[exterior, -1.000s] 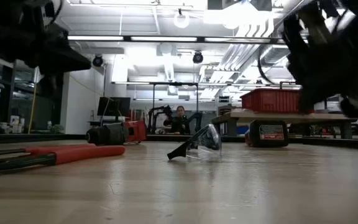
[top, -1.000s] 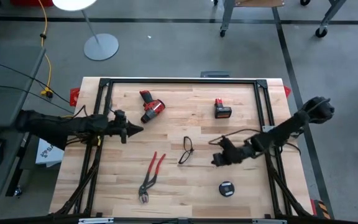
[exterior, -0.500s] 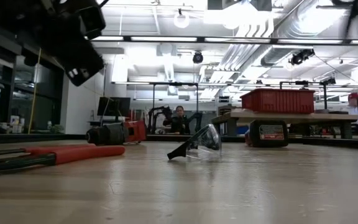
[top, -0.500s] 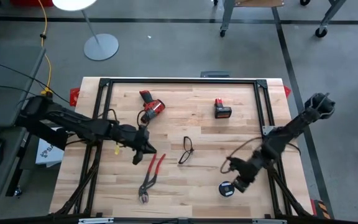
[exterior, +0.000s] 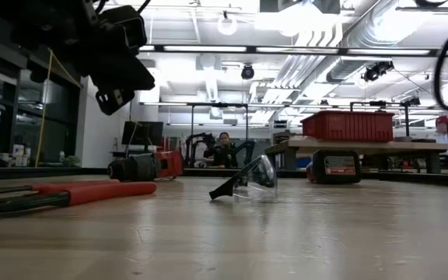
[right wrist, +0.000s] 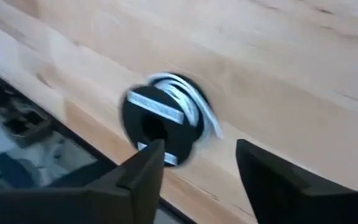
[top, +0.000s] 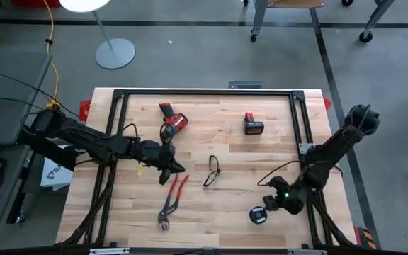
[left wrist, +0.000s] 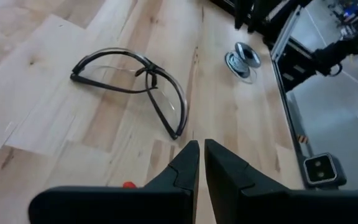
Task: Coil cords
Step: Uncoil the white wire from the black spool
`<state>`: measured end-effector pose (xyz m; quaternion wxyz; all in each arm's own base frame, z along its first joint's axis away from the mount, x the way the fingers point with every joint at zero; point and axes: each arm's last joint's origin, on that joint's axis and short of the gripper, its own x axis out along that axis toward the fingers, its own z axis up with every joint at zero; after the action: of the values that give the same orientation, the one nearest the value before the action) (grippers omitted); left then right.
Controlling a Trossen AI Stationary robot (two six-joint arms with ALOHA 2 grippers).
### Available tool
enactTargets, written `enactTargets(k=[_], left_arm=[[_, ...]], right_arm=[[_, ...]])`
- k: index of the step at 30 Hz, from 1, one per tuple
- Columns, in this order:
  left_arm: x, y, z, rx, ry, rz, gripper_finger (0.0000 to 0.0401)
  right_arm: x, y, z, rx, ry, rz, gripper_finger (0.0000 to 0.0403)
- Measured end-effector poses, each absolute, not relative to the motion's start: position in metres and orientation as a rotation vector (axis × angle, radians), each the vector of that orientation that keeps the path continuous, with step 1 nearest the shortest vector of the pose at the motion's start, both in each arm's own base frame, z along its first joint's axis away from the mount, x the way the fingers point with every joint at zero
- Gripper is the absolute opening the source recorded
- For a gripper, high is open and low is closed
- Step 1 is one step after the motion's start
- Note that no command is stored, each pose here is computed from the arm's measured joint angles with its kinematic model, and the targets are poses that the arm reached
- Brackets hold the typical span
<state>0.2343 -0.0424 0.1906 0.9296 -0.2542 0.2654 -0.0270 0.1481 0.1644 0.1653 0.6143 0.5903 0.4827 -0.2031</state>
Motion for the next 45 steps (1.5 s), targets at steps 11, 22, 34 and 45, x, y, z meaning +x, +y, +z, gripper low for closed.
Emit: enactTargets(k=[11,22,34,45], left_arm=[[0.233,-0.049,0.189,-0.561,0.568,-0.071,0.0021],[0.231,-0.051,0.186,-0.550,0.602,-0.064,0.0021],[0.230,-0.051,0.185,-0.550,0.617,-0.057,0.0021],[0.242,-0.046,0.210,-0.644,0.346,-0.137,0.0021]], right_arm=[[0.149,0.155,0.145,1.433,1.072,-0.367,0.0200],[0.152,0.160,0.136,1.326,1.102,-0.271,0.0199],[0.174,0.184,0.115,1.365,1.095,-0.228,0.0160],[0.199,0.196,0.157,1.300,1.002,-0.100,0.0027]])
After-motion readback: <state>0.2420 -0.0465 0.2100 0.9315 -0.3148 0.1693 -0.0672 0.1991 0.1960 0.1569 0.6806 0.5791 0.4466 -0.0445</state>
